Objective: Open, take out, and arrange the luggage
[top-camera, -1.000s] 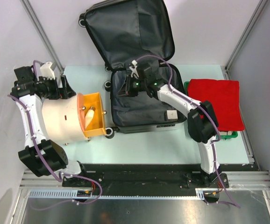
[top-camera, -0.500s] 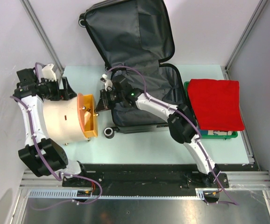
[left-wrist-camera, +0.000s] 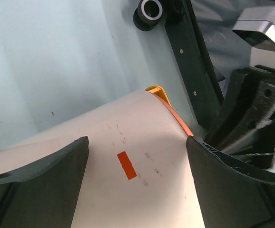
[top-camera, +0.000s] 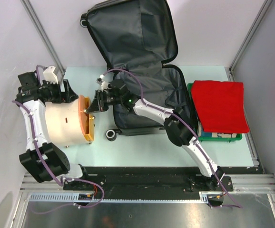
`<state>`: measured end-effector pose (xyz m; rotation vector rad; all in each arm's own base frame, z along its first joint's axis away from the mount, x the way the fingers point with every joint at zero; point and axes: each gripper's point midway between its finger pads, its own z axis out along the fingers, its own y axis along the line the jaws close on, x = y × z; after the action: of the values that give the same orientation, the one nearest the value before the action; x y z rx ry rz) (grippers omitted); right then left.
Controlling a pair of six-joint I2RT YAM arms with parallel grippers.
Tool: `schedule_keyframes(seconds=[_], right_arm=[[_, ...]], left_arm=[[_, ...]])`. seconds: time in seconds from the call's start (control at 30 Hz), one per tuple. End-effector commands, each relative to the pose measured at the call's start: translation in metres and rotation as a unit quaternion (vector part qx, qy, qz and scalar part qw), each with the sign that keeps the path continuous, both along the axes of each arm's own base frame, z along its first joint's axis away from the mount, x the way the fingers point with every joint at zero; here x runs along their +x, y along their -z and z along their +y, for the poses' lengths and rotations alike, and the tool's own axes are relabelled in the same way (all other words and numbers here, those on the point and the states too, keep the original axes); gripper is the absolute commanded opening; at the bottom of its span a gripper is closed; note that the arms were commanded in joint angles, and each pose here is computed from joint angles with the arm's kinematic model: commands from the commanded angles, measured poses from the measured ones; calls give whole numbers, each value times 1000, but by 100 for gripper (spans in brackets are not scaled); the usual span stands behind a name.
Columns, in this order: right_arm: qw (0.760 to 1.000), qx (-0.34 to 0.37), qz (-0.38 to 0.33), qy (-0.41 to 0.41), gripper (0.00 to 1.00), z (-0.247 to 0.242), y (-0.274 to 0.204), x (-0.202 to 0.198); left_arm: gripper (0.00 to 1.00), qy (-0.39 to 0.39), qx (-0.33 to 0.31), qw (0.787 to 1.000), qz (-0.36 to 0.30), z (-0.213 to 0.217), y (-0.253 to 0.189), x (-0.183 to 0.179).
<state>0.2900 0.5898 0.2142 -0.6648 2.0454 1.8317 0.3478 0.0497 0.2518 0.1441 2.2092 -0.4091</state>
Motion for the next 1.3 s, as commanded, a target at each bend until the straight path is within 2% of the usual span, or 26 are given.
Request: schedule_keyframes(seconds=[0.0,0.03,0.17,0.23,0.4,0.5,0.63,0.8,1.17,1.27], right_arm=[[997,79,-17,1,20,13,-43,2],[997,79,-15,-1,18,12,-45,2],[997,78,-23,-14,17,-6,-46,-1],[995,89,-47,-8,18,-22,-67,1],[993,84,-78,6,22,-50,-74,9],[996,56,-73,20,21,-57,-55,18],[998,7,-60,20,18,-44,-15,15],[999,18,-37,4,17,-20,9,5],[997,56,-49,-23,17,26,9,-23],[996,65,-62,-24,23,20,-4,-20]], left_arm=[[88,7,-30,998,60,-13,23,-18],[88,6,-30,998,59,-12,22,-17],[88,5,-27,998,59,-11,21,-16],[88,6,-26,998,60,-11,23,-17],[88,5,-28,998,65,-10,26,-17],[88,2,-28,998,65,-10,26,-16],[88,1,-26,998,62,-10,25,-16],[88,-3,-19,998,61,-8,24,-19],[87,1,-21,997,73,-10,34,-23],[87,0,-21,997,74,-9,35,-21]])
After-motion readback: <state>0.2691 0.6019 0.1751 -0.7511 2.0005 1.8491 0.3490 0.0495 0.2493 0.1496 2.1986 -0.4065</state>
